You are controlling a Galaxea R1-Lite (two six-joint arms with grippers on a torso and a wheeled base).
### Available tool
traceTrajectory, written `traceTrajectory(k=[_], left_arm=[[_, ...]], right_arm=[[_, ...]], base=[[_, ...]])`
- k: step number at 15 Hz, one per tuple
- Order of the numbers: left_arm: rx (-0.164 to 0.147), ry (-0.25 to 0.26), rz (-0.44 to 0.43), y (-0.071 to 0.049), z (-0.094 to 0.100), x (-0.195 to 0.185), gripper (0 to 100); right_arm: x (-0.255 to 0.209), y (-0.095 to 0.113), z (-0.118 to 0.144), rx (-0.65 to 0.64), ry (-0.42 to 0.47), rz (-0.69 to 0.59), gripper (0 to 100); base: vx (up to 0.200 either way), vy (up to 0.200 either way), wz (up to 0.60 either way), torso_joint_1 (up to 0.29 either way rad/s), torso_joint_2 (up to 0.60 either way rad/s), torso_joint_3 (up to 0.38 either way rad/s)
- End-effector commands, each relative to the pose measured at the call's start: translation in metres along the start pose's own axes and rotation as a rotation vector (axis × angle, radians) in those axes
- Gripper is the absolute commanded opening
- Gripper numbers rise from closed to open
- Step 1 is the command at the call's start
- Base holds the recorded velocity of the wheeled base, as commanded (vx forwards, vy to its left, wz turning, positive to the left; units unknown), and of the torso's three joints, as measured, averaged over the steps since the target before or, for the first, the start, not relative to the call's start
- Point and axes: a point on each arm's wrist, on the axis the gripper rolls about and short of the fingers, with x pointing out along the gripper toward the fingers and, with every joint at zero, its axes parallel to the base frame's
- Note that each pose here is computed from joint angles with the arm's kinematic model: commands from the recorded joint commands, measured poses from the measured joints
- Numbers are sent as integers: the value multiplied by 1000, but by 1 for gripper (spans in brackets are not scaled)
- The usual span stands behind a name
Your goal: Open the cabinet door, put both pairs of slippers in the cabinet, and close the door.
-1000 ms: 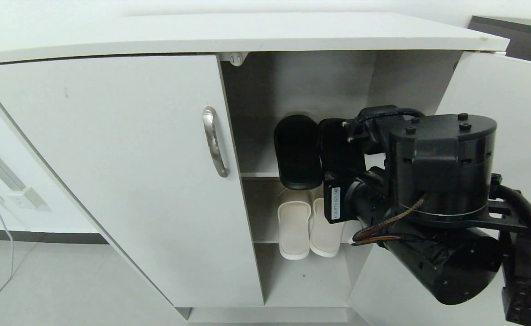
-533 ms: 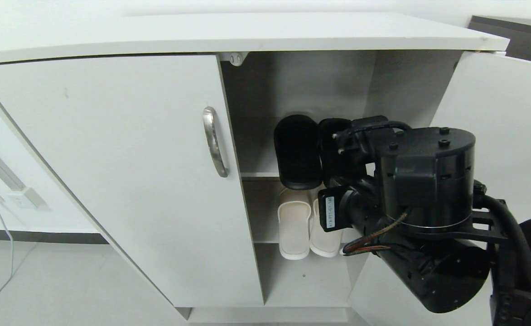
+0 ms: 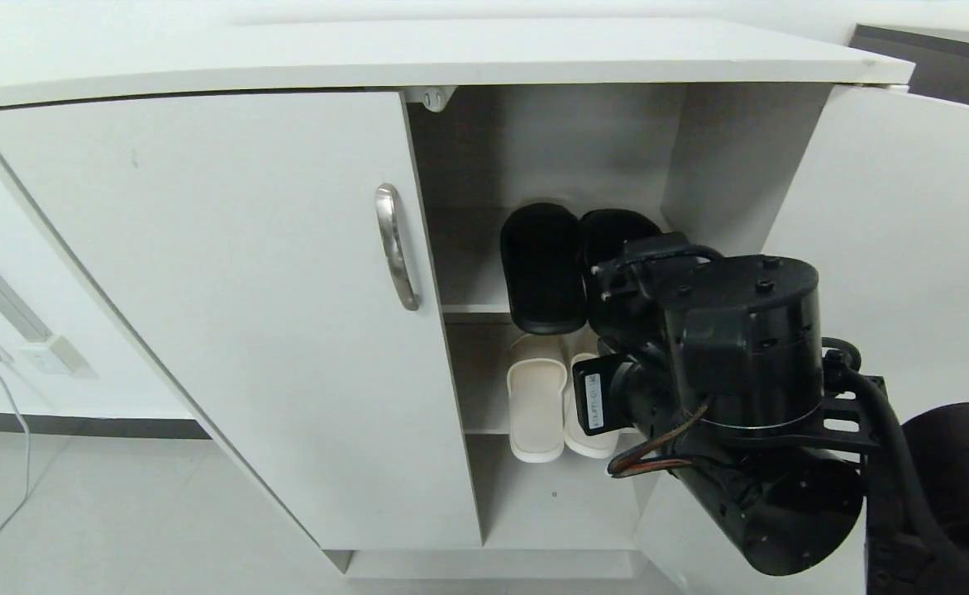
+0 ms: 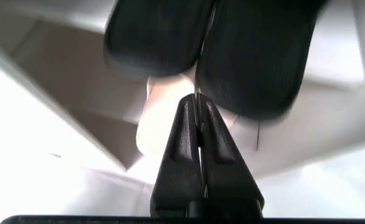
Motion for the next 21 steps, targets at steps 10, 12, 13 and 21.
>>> traceTrajectory(k=[10,12,13,21], left_arm=[[0,0,2,0,0,0,0],[0,0,0,0,0,0,0],[0,0,0,0,0,0,0],[-2,0,0,0,0,0,0]], right_arm=[[1,-1,-10,-22,25,-3,0],[2,-2,-12,-28,29,-5,0],[2,-2,-13,-34,33,-5,0],[2,-3,-15,-39,38,-6,0]], base=[[-200,0,0,0,3,2],[-200,0,0,2,2,7],[-200,0,0,7,-7,-2],[0,0,0,0,0,0]])
